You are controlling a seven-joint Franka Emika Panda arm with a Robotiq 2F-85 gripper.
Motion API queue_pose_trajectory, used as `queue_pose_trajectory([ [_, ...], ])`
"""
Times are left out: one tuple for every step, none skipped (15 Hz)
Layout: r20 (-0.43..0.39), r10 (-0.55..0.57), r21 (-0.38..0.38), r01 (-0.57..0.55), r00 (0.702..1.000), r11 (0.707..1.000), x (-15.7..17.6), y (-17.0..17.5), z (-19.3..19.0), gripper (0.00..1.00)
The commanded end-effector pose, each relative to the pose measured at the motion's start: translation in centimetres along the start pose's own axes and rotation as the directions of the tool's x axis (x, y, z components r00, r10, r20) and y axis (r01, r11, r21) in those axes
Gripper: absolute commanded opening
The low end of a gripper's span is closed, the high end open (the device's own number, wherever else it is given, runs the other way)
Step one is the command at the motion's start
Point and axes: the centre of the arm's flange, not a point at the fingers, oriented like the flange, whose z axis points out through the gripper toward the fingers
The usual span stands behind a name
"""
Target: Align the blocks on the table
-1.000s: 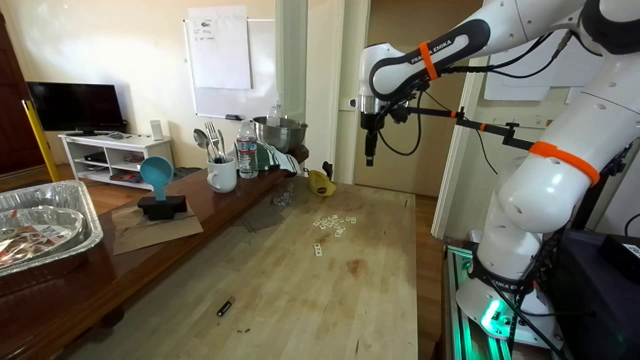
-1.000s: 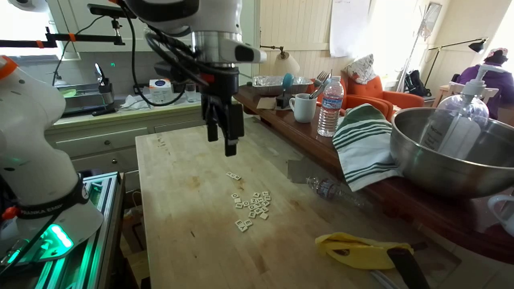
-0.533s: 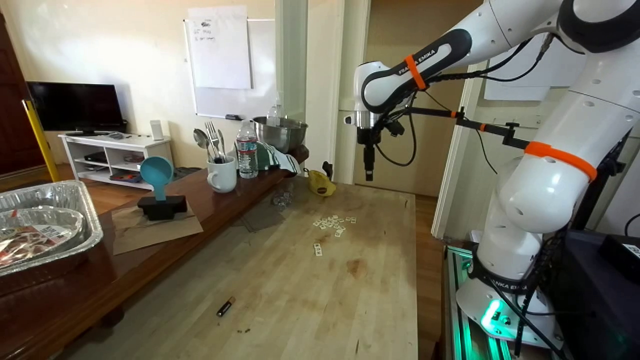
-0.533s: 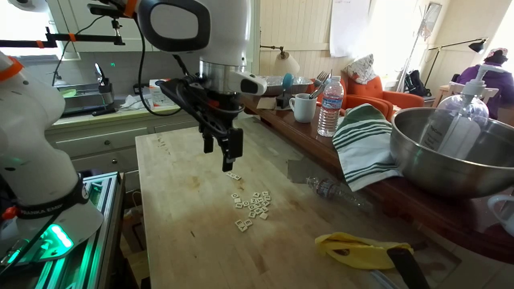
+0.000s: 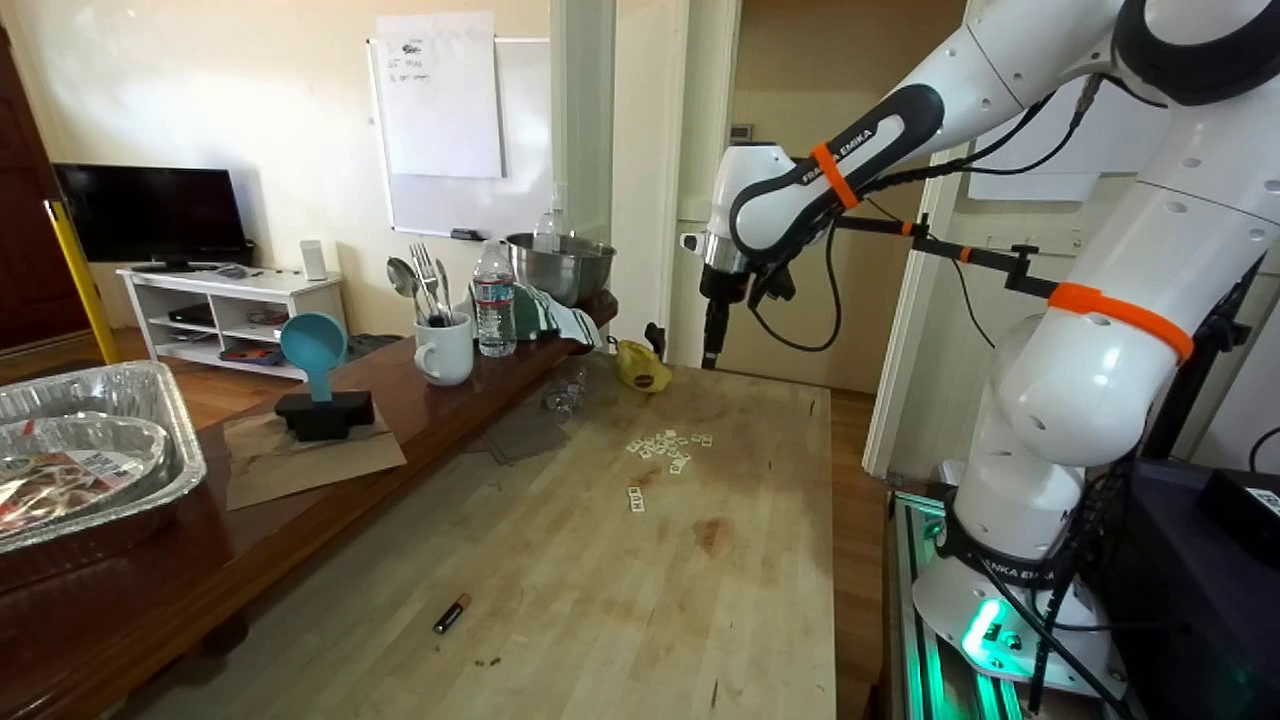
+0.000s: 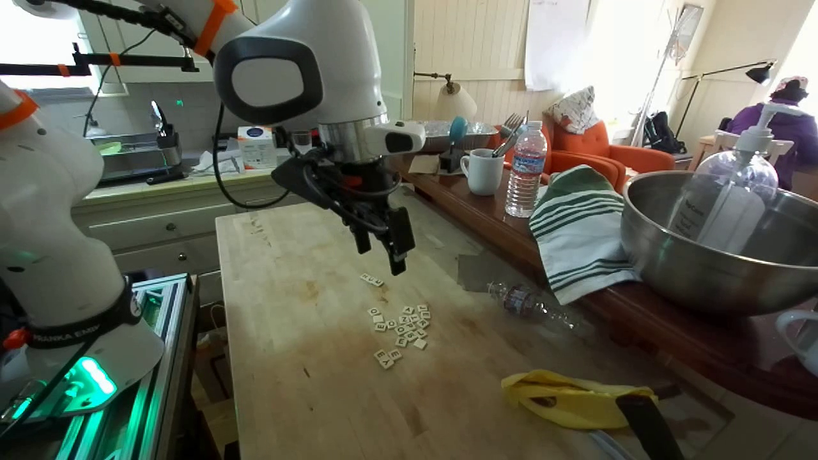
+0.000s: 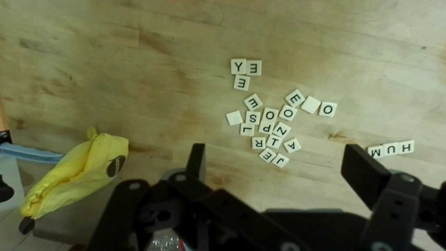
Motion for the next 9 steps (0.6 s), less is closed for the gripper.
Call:
queue_pose_trajectory([
  [-0.095,-0.006,0.004,0.006,0.995,1.000,-0.7,0.0,3.3,1.00],
  [-0.106,0.000,0.004,0.000,0.994,1.000,-0.8,0.2,4.2,1.00],
  [-0.113,0.003,0.013,-0.001,0.994,1.000,-0.9,0.3,4.9,1.00],
  [-0.118,0.002,0.026,0.001,0.993,1.000,-0.9,0.5,5.6,1.00],
  [-0.083,0.000,0.068,0.005,0.997,0.998,-0.9,0.5,6.1,1.00],
  [-0.092,0.010,0.018,-0.009,0.996,1.000,-1.2,0.0,4.2,1.00],
  [-0.085,0.007,0.025,-0.005,0.996,1.000,-1.2,-0.1,4.6,1.00],
  [-0.084,0.006,0.024,-0.004,0.996,1.000,-1.1,-0.1,4.7,1.00],
  [-0.087,0.005,0.022,-0.003,0.996,1.000,-1.1,0.0,4.5,1.00],
])
